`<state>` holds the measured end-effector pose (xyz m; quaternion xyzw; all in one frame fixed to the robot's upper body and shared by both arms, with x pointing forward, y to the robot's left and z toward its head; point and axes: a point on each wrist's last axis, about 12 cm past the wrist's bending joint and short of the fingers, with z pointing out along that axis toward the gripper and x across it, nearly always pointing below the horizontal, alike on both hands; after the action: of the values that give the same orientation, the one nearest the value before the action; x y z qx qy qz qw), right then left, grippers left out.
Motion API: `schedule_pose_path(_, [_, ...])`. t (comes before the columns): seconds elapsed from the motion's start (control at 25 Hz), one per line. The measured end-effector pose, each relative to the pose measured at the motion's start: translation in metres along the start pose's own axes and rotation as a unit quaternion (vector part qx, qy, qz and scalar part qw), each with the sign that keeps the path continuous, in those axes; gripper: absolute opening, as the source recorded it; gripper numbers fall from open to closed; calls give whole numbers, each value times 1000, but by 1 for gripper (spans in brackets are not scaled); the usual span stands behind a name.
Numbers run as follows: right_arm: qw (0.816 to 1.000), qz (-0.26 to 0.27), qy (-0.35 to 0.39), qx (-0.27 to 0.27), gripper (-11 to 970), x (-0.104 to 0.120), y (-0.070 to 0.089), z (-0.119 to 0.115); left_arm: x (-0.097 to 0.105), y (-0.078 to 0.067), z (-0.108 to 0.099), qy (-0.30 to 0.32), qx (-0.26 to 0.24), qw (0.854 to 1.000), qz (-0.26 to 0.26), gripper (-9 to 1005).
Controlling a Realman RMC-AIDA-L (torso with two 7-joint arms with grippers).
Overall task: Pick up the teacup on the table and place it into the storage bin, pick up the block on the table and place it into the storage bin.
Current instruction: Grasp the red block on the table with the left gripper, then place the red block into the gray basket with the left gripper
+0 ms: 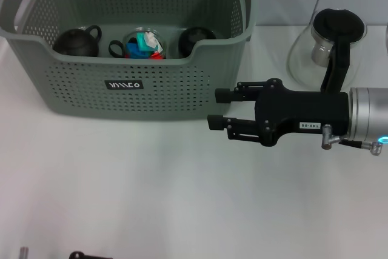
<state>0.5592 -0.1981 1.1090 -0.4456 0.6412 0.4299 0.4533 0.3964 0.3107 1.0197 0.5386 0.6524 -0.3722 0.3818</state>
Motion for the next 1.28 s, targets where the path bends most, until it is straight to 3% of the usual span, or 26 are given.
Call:
schedule_pose_path(0.72, [1000,11,-6,7,579,1,-2,-2,19,-17,11,-6,-43,999,27,493])
schedule_pose_path(1.28, [1000,16,-12,11,578,2,-2,-6,21,-21,13,-6,-40,999,21,484])
